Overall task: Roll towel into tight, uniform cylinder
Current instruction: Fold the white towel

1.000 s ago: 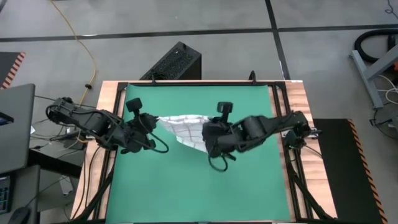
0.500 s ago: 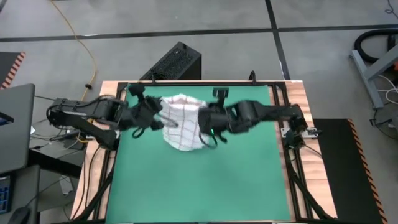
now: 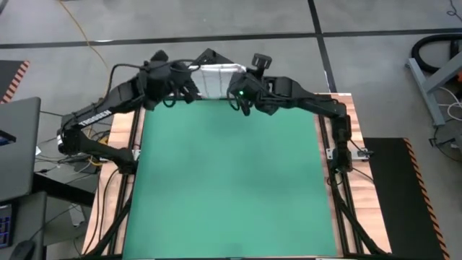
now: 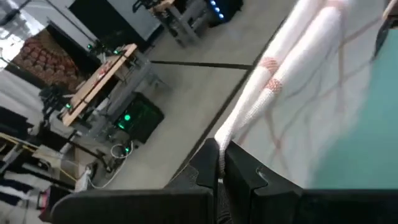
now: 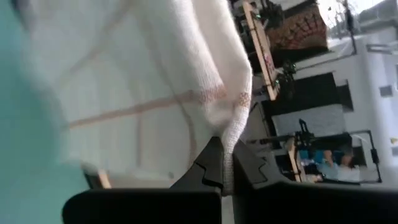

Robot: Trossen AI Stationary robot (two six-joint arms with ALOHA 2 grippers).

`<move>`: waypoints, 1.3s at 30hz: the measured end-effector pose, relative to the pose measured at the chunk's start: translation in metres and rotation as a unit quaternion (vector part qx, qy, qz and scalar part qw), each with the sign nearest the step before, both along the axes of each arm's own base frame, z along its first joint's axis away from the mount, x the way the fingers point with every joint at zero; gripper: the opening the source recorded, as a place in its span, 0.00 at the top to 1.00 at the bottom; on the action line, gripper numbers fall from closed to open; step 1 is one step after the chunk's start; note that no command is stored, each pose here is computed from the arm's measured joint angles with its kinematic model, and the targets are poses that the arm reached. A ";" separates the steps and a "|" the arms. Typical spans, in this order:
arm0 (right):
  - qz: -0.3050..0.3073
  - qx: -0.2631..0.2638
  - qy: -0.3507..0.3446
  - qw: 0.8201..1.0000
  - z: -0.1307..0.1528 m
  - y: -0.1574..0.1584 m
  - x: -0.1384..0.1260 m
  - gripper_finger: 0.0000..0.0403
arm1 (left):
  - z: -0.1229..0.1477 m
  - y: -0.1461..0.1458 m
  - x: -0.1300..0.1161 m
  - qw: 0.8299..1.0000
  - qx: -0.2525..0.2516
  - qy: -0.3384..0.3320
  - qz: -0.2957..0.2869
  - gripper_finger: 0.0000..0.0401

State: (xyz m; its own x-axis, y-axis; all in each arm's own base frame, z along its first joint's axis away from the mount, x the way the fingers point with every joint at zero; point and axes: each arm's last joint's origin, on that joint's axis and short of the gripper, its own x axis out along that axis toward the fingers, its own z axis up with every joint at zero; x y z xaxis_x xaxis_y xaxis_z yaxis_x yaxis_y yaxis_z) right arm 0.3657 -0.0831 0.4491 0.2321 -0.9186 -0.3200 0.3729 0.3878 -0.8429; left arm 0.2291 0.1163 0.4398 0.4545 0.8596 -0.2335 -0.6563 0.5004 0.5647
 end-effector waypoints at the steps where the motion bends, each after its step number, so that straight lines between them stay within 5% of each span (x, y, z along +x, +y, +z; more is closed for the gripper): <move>1: -0.001 0.002 0.002 1.000 -0.002 -0.001 0.000 0.96 | -0.001 0.002 0.000 1.000 -0.006 -0.002 -0.003 1.00; 5: 0.007 0.040 0.016 0.999 -0.031 0.006 0.009 0.96 | -0.032 0.000 0.005 0.998 -0.051 0.006 -0.040 1.00; 9: 0.015 0.077 0.049 0.996 -0.087 0.029 0.022 0.96 | -0.107 -0.015 0.008 0.991 -0.122 0.043 -0.042 1.00; 13: 0.044 0.130 0.096 0.986 -0.155 0.080 0.021 0.96 | -0.189 -0.055 0.003 0.978 -0.176 0.084 -0.067 1.00; 17: 0.073 0.165 0.107 0.978 -0.211 0.145 0.001 0.96 | -0.235 -0.101 -0.014 0.967 -0.232 0.066 -0.086 1.00; 23: 0.113 0.202 0.033 0.972 -0.257 0.221 -0.033 0.96 | -0.264 -0.159 -0.026 0.929 -0.330 -0.017 -0.163 1.00; 29: 0.158 0.283 -0.034 0.945 -0.265 0.260 -0.040 0.96 | -0.274 -0.204 -0.020 0.893 -0.371 -0.069 -0.247 1.00; 39: 0.121 0.334 -0.039 0.934 -0.268 0.252 -0.038 0.96 | -0.307 -0.214 -0.010 0.897 -0.382 -0.041 -0.219 1.00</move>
State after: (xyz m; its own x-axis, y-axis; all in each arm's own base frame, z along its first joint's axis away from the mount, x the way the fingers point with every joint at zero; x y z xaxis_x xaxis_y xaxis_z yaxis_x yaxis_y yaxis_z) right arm 0.3280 0.1686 0.1808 0.4536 -0.4370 -0.7767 0.2551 0.8987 -0.3567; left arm 0.2192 -0.0973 0.1324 0.7523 0.1975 -0.6285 -0.3258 0.9407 -0.0944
